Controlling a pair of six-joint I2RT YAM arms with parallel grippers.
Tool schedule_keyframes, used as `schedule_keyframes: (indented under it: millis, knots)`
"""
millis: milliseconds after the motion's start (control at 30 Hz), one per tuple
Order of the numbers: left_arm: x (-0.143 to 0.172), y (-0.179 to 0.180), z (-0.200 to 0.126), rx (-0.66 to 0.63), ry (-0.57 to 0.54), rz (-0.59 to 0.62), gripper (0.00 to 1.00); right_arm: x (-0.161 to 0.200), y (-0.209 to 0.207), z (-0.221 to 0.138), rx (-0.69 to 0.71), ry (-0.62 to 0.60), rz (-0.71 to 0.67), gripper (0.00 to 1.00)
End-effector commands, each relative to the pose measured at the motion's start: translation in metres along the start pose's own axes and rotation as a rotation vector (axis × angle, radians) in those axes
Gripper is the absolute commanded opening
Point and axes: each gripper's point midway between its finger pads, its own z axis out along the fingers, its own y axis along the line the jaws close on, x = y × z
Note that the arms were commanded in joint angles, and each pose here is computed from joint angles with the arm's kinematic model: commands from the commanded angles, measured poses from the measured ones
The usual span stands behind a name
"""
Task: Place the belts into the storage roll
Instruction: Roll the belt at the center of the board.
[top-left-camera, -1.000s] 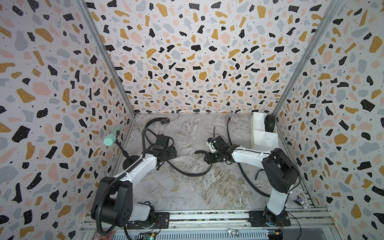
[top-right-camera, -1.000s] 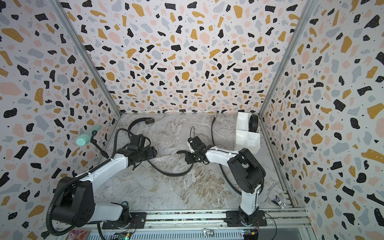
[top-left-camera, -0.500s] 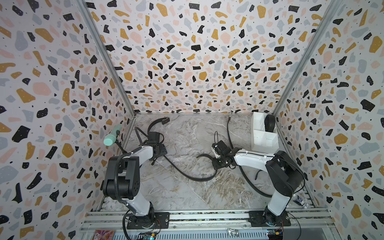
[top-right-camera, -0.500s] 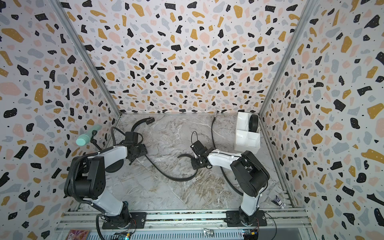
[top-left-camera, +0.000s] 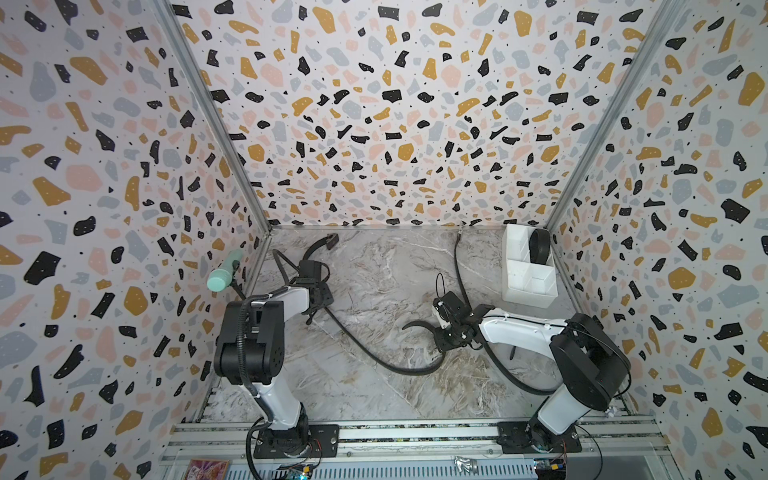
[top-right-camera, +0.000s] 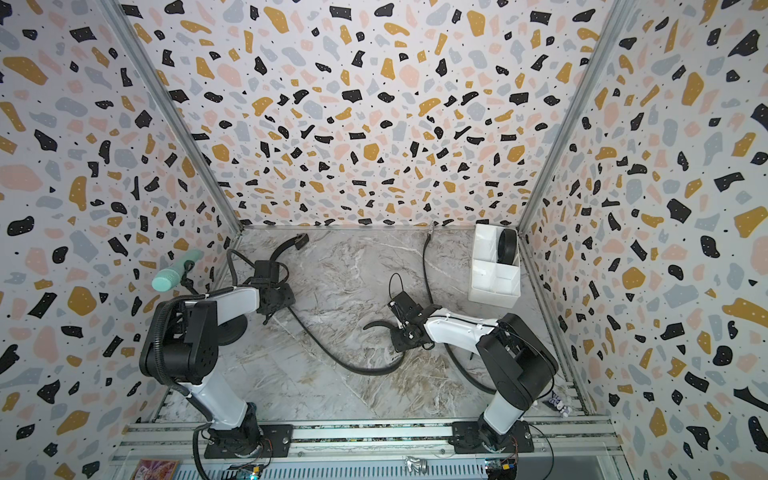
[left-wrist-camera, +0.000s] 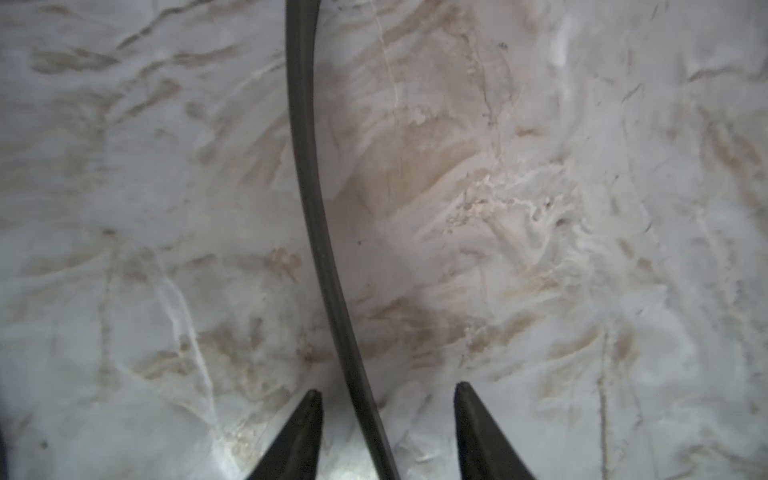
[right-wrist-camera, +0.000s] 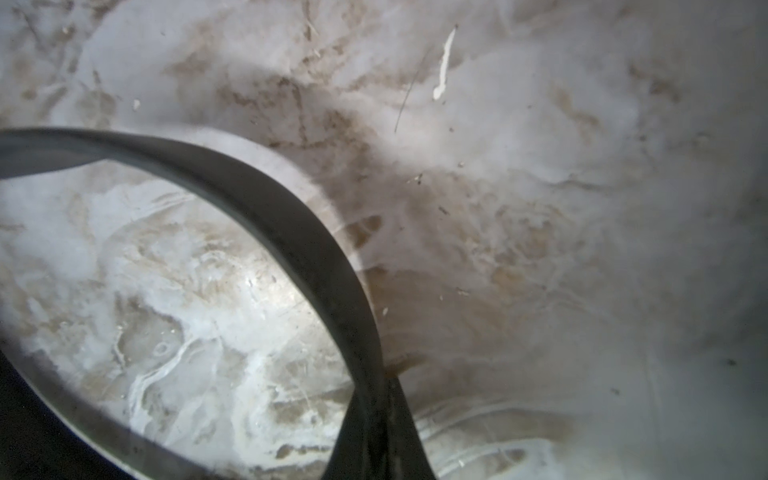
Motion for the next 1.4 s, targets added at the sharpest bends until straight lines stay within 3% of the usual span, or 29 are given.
schedule_keyframes:
  millis: [0,167,400,500,633,900,1033,1200,1367]
  knots:
    - [0.007,-0.016,0.002,0.052,0.007,0.010,0.19,0.003,0.003,-0.011,-0.016,-0.004,-0.006,0.07]
    - [0.019,-0.071,0.008,0.153,0.037,0.157,0.00,0.007,0.017,-0.008,-0.071,-0.008,-0.070,0.07]
    - [0.035,-0.174,0.003,0.346,0.082,0.438,0.00,0.020,0.060,0.013,-0.142,0.055,-0.247,0.05]
    - [0.052,-0.201,-0.004,0.405,0.127,0.526,0.00,0.022,0.088,0.025,-0.164,0.086,-0.364,0.05]
    - [0.084,-0.203,-0.013,0.437,0.209,0.580,0.00,0.021,0.124,0.037,-0.195,0.102,-0.473,0.04]
    - [0.157,-0.157,-0.037,0.435,0.340,0.602,0.00,0.028,0.157,0.039,-0.257,0.112,-0.538,0.07]
    - [0.162,-0.148,-0.035,0.406,0.330,0.606,0.00,0.027,0.154,0.030,-0.260,0.100,-0.533,0.25]
    - [0.132,-0.163,-0.052,0.414,0.234,0.585,0.29,0.000,0.136,-0.006,-0.304,0.049,-0.448,0.46]
    - [0.105,-0.154,-0.081,0.360,0.137,0.565,0.52,-0.033,0.114,-0.036,-0.380,0.005,-0.337,0.58]
